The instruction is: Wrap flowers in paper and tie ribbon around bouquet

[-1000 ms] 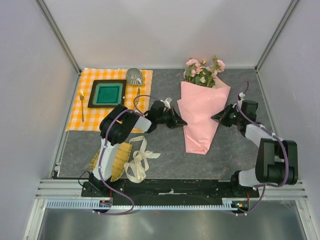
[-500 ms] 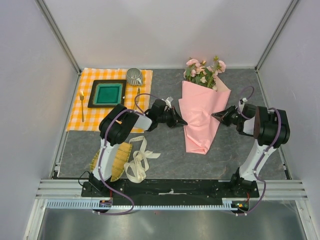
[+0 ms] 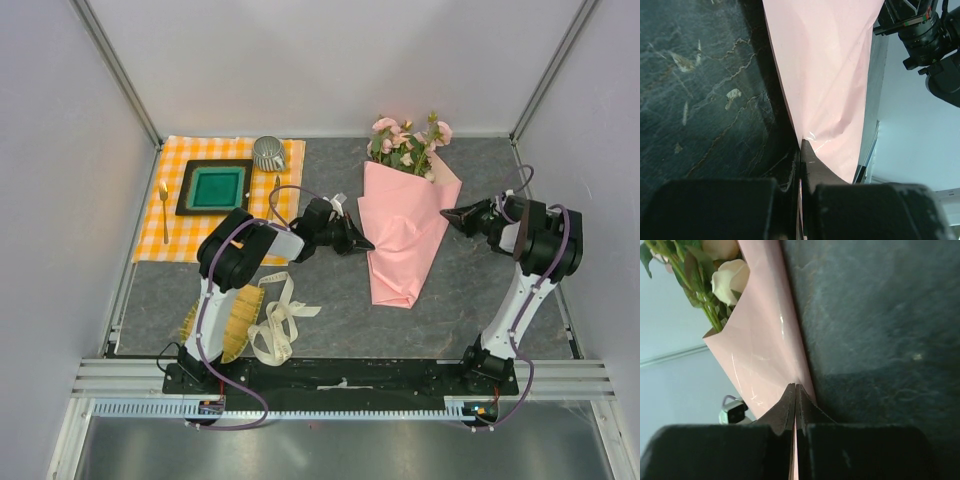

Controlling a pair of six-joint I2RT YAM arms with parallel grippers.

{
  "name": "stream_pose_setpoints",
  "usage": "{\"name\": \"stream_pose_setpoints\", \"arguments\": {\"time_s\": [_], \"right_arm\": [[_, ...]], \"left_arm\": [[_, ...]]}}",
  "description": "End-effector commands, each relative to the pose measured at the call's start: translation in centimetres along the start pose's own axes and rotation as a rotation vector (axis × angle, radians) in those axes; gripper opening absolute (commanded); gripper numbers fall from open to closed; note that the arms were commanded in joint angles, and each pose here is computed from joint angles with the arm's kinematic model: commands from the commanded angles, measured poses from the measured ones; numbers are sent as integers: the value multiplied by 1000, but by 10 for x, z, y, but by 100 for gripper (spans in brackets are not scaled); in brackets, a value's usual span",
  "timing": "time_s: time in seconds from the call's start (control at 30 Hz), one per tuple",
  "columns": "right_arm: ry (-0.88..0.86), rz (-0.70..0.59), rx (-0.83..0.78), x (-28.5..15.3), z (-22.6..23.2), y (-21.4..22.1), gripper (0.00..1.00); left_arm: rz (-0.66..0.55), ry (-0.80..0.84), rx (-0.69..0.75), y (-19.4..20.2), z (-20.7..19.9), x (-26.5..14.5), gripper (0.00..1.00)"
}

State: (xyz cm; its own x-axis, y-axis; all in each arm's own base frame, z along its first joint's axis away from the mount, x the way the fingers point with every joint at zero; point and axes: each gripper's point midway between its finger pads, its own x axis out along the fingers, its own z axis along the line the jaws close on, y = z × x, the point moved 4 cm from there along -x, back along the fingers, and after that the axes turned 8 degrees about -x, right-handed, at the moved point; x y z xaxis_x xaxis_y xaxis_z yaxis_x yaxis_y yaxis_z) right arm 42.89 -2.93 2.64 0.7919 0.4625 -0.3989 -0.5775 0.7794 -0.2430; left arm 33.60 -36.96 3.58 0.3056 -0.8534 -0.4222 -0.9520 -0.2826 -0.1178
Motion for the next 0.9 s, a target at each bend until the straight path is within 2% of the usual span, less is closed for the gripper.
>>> {"name": "stream_pose_setpoints", "arguments": {"time_s": [0.0,0.33,0.5,0.6,0.67,0.73,0.8,0.83,0.87], "right_arm": [[211,-99,130,22,-54,-11,0],[434,-132,355,36,-63,-25,0],[468,-189,464,36,-65,-30,0],[421,-239,513,40,-65,-35,1],[371,-266,477,45,-54,-55,1],[366,-263,354,45,-44,-71,2],[335,-251,97,48,-11,-104,6],[386,-198,54,43,-8,-103,9],[365,-202,-30,42,14,-116,19]], "left_arm": [[-17,-52,24,0,7,-6,2],[-2,-37,2,2,4,-8,2],[-2,-22,3,2,-4,-11,2],[0,-19,5,1,-5,-12,2],[8,-23,6,2,-3,-10,2],[15,-34,-5,3,1,-8,2],[14,-39,-10,1,3,-5,2],[18,-45,-15,2,4,-4,2],[19,-48,-20,2,7,-3,2]]}}
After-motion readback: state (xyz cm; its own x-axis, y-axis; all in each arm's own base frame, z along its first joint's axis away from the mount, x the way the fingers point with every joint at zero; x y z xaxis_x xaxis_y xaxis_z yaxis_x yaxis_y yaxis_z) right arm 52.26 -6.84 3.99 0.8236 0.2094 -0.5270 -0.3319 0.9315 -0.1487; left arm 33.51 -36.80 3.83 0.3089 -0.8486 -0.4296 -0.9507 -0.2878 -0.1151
